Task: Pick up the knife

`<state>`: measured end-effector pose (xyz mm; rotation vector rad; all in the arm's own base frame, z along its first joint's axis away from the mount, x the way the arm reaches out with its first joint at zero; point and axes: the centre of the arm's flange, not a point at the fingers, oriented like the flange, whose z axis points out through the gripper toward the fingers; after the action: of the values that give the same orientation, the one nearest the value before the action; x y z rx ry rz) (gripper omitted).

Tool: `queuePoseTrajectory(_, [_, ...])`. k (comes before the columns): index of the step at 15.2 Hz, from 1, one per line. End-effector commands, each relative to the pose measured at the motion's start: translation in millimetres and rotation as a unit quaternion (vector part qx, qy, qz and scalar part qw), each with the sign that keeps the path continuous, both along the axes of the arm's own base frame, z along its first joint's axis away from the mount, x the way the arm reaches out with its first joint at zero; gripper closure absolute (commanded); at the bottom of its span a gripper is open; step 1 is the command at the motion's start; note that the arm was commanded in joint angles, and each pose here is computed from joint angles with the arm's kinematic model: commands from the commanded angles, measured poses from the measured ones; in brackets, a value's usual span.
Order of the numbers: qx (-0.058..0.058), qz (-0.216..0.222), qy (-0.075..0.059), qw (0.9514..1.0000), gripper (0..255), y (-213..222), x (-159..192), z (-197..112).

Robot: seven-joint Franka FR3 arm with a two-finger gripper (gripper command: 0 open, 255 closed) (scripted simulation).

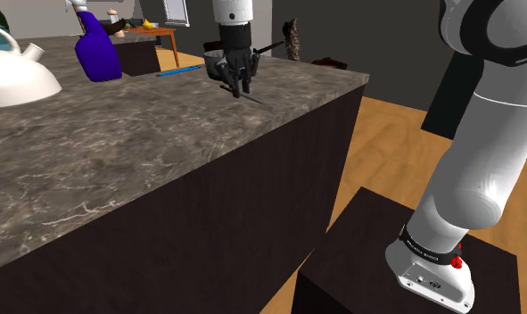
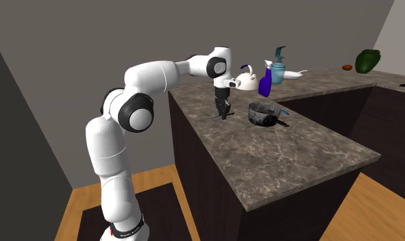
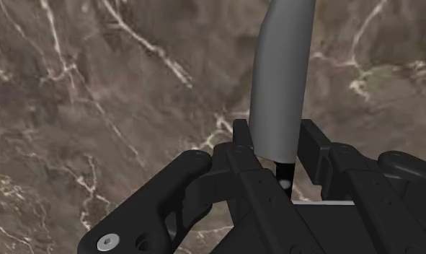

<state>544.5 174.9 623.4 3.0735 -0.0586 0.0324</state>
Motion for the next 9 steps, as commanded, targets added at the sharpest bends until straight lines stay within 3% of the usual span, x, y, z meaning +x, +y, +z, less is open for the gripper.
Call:
queuePoseTrajectory(1, [-0.001, -0.001, 0.002, 1.0000, 255, -2, 3, -4])
queuePoseTrajectory(9, [-0.001, -0.002, 0.002, 1.0000, 255, -3, -3, 33])
